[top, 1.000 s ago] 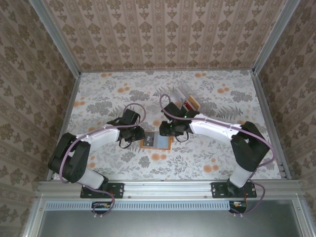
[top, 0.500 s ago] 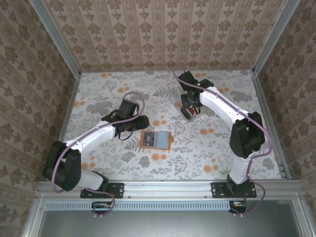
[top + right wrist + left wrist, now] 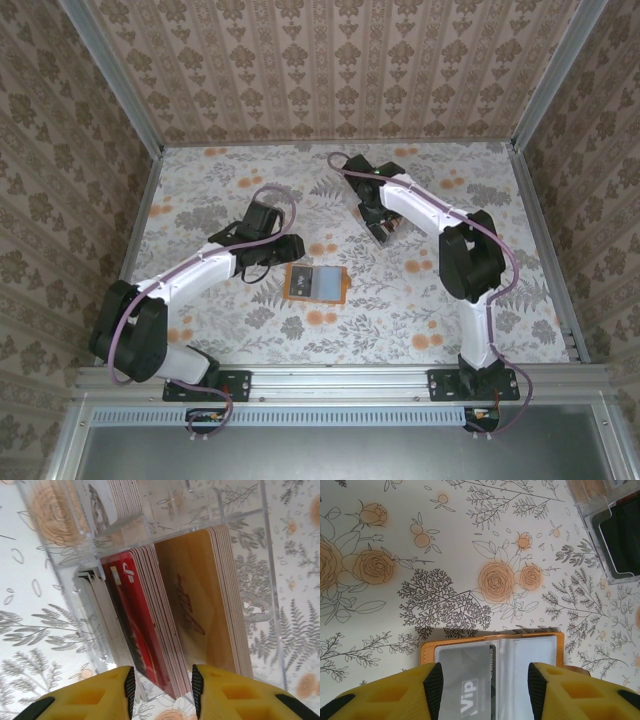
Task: Put the credit cards into the card holder
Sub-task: Pick up the credit card from the storage box.
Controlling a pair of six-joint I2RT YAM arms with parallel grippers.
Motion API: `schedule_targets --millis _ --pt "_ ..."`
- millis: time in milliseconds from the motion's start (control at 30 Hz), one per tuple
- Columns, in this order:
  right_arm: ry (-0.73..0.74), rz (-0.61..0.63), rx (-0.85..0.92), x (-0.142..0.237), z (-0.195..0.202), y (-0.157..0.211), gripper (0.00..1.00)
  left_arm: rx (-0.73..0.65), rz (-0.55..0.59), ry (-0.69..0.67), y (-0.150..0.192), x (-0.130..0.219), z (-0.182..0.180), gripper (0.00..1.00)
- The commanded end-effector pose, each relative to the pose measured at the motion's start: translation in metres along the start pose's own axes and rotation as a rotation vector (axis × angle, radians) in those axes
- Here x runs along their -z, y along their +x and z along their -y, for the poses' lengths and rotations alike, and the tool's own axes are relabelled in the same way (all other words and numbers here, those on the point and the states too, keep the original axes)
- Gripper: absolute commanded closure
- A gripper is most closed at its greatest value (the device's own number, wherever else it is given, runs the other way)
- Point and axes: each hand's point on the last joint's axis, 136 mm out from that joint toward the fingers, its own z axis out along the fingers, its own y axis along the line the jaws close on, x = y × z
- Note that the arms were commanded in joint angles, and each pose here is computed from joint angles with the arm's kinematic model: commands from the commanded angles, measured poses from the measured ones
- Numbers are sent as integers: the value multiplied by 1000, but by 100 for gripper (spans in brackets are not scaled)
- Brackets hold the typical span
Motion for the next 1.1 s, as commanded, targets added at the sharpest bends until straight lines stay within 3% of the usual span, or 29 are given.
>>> schedule_targets --millis 0,333,467,633,767,933,1067 --pt "103 -14 79 -3 10 -1 61 -24 3 25 -7 2 10 49" --pt "231 -15 153 -20 9 -5 62 -11 -5 23 -4 0 8 48" --pt "334 10 169 -18 18 -10 61 -9 -12 19 -2 -1 6 48" --pt "362 38 157 -12 24 -15 61 -8 -19 17 -1 -3 5 48" --pt "357 55 152 -9 25 -17 65 -3 -20 18 -1 -3 5 48" --pt "325 41 160 -11 21 -14 79 -3 -28 14 0 -6 3 48" --pt "328 46 152 -8 22 -14 81 1 -31 10 2 -6 2 48"
